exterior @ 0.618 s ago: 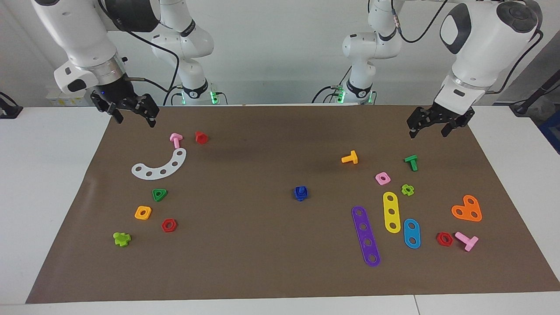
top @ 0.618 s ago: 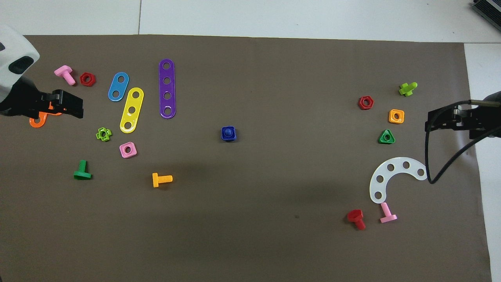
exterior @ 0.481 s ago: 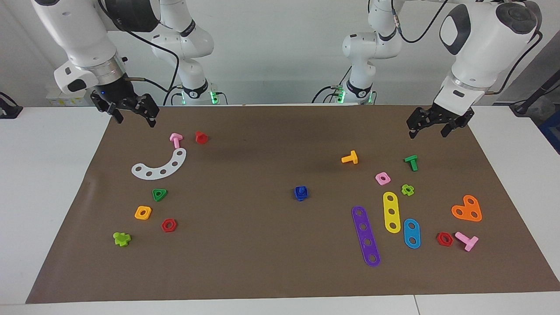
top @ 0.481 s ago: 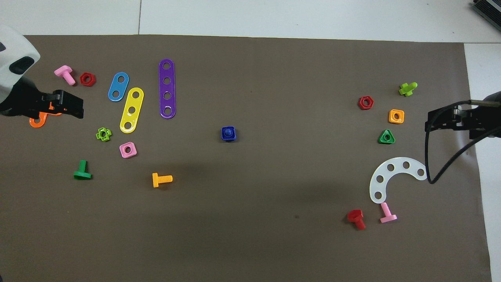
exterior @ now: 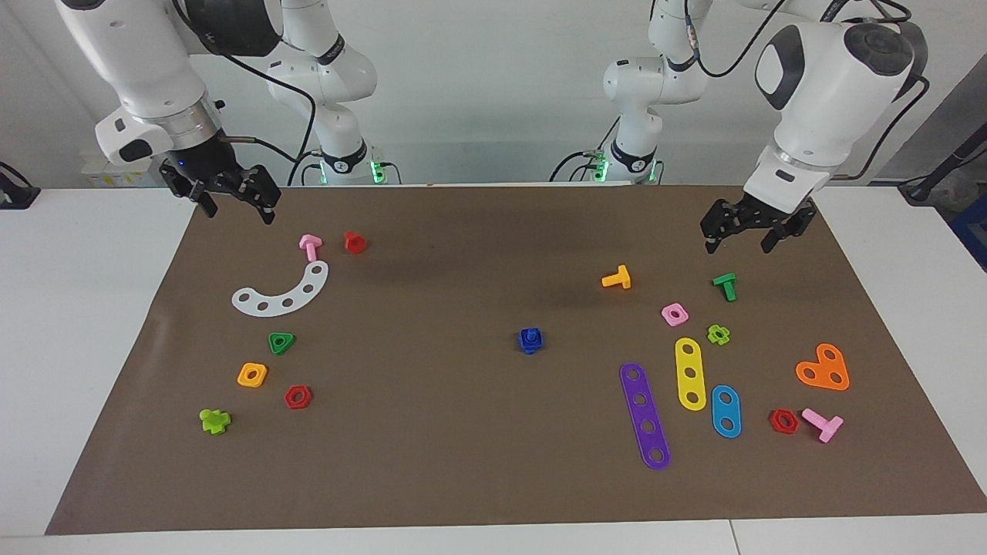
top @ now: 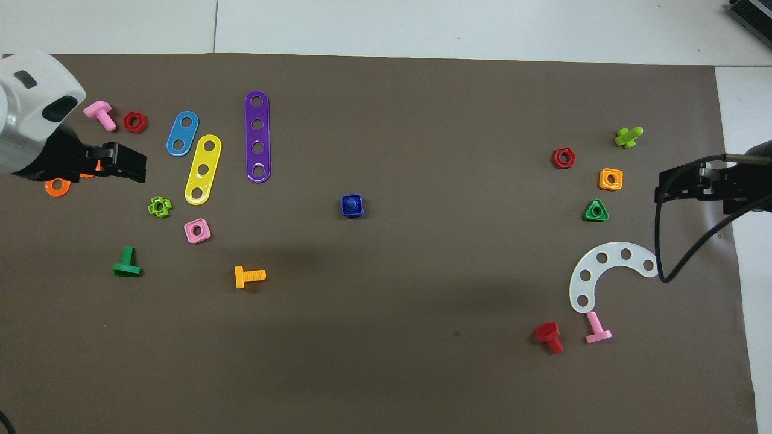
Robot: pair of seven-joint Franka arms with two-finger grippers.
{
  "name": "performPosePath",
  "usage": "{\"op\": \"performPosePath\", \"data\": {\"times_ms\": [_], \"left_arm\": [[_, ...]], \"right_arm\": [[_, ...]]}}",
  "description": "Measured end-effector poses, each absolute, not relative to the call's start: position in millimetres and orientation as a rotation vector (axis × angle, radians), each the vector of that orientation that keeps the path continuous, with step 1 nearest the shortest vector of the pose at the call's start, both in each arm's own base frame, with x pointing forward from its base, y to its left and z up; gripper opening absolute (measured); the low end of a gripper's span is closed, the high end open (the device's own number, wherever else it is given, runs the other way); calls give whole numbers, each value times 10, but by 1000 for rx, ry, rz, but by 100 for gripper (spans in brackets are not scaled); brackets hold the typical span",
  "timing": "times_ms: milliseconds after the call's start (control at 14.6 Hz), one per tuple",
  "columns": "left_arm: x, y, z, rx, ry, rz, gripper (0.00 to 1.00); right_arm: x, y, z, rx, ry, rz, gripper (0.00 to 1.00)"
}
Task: Unscrew and place screws in storage area
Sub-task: 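Reach the left gripper over the dark blue nut stack at centre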
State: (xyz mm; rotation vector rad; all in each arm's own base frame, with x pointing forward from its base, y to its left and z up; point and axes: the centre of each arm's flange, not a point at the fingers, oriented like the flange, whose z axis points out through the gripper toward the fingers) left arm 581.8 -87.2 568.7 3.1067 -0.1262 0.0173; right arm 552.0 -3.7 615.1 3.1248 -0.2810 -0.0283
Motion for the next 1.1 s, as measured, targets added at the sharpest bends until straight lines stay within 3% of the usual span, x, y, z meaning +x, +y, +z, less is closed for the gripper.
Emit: {"op": "performPosePath", "data": {"times_ms": [618,1099], "left_arm": [[5840,-2540,4812,3049,-89,86,100],[5813,-3443,3721,3036,-147,68,98]], "right_arm": [[5520,-37,6151,3125,-281,-28,100],[5520,-37,6151,3125,-281,-28,100]]}}
